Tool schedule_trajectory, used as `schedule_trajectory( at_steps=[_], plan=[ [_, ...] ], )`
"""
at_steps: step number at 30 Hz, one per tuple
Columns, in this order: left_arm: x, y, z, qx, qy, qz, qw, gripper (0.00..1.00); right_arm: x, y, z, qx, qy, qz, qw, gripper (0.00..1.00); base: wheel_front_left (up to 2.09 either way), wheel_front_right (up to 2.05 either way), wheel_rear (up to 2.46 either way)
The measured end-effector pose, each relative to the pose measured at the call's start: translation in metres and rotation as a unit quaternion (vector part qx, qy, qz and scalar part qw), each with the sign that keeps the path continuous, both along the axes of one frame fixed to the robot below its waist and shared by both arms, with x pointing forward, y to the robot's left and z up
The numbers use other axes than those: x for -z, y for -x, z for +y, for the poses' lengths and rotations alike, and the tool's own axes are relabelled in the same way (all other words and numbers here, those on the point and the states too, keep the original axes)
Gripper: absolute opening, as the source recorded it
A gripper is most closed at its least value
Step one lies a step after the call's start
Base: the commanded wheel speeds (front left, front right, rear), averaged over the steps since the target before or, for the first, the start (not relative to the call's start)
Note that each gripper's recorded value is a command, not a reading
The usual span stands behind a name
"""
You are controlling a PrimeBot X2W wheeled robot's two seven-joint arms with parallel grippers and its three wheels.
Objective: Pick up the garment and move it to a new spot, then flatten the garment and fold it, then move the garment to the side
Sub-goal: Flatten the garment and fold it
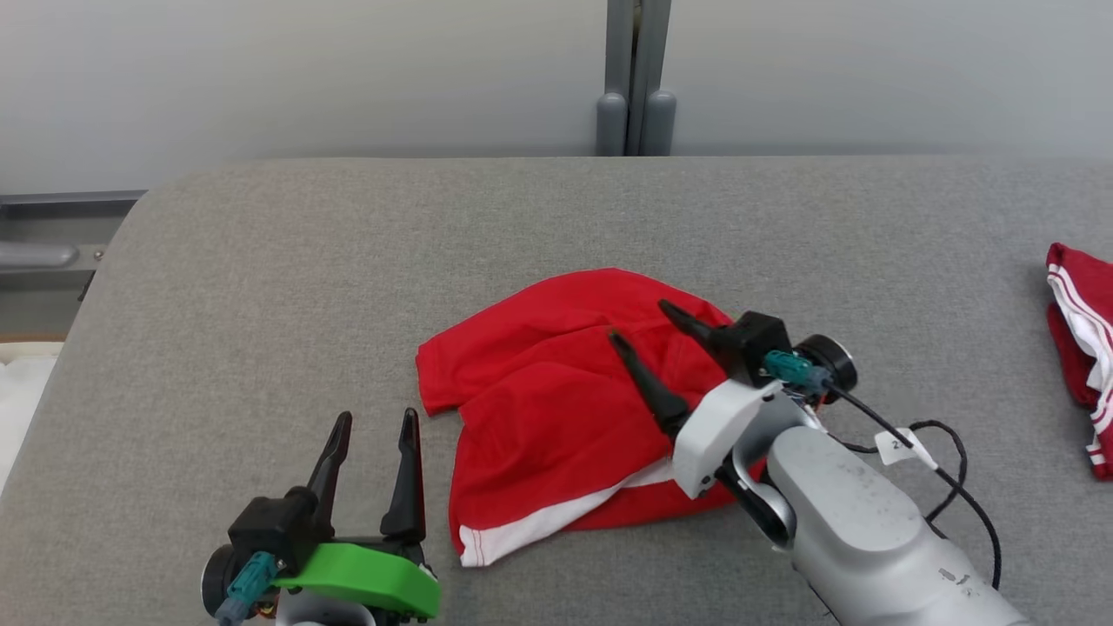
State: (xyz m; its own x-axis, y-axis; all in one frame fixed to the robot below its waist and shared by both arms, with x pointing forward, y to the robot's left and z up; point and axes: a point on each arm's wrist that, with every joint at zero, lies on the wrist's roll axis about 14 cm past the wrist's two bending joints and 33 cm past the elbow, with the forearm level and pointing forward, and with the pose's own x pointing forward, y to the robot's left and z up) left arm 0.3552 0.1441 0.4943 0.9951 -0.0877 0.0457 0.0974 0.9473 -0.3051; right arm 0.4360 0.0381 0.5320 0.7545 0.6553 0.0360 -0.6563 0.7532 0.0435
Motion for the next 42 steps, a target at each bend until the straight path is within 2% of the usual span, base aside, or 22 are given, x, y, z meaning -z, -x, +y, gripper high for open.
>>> schedule_trajectory(
  at_steps=[7,16,24,31,42],
  plan=[
    [-0.003,-0.002,-0.012,0.019,-0.002,-0.005,1.000,1.00,-0.005,-0.004,-0.073,0.116,-0.025,-0.018,0.993,1.00,0.00,0.00,0.00],
    [0.002,0.003,-0.007,0.010,-0.004,0.002,1.000,1.00,-0.009,0.014,-0.154,0.234,-0.047,-0.042,0.970,1.00,0.00,0.00,0.00],
    [0.014,0.013,0.004,-0.009,0.001,0.020,1.000,1.00,0.009,0.038,-0.181,0.272,-0.056,-0.022,0.960,1.00,0.00,0.00,0.00],
    [0.016,0.019,0.011,-0.020,0.002,0.024,1.000,1.00,0.019,0.049,-0.188,0.284,-0.064,-0.006,0.957,1.00,0.00,0.00,0.00],
    [0.018,0.022,0.007,-0.016,0.001,0.027,1.000,1.00,0.022,0.050,-0.182,0.274,-0.055,-0.003,0.960,1.00,0.00,0.00,0.00]
  ],
)
